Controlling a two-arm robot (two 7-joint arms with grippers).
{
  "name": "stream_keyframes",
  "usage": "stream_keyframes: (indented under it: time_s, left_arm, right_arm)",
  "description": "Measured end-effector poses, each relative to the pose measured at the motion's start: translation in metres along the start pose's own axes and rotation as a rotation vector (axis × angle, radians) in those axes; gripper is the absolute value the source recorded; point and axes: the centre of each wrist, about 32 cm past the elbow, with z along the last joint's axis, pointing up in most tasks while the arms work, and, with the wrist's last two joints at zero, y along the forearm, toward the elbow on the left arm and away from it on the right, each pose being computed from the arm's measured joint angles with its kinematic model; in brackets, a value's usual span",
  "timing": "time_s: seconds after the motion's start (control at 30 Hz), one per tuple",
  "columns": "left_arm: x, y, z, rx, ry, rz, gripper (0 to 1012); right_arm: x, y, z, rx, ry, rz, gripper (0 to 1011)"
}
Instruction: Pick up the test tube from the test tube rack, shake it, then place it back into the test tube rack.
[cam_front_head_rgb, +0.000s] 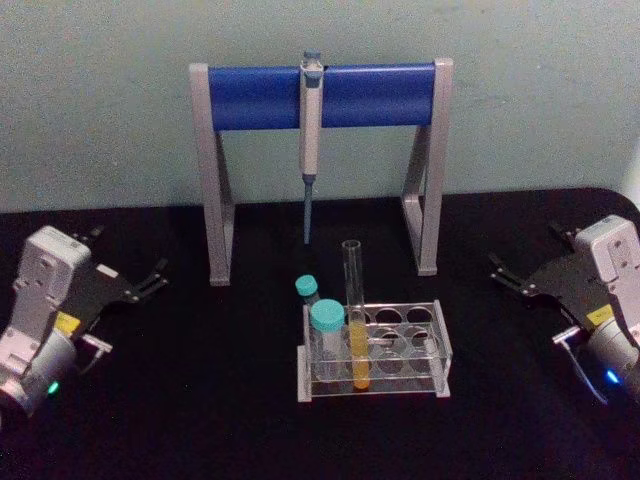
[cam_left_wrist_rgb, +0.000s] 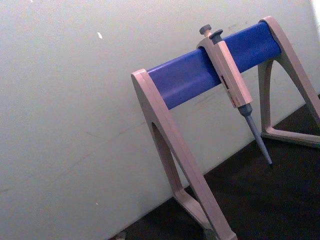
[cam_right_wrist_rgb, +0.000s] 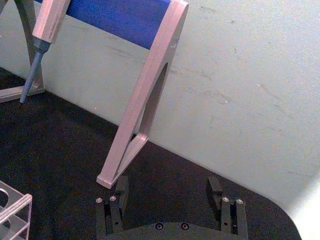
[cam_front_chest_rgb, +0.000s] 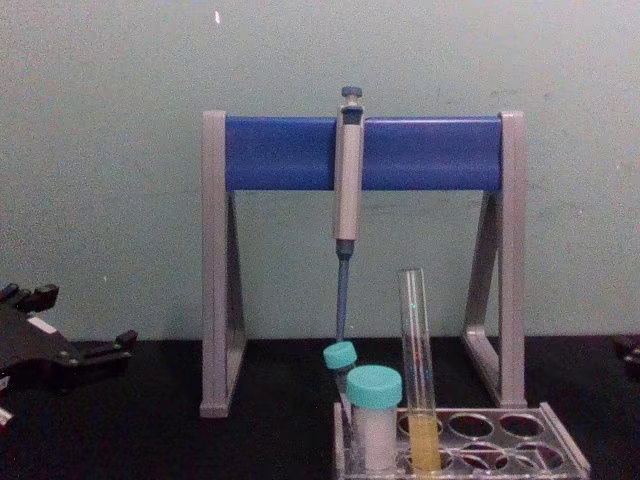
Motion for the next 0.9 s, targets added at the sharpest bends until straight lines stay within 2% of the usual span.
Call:
stream_keyframes:
  time_s: [0.9]
  left_arm:
    - [0.0000, 0.0000, 0.0000, 0.000, 0.000, 0.000, 1001]
  right_arm:
    - [0.0000, 0.0000, 0.0000, 0.000, 0.000, 0.000, 1000]
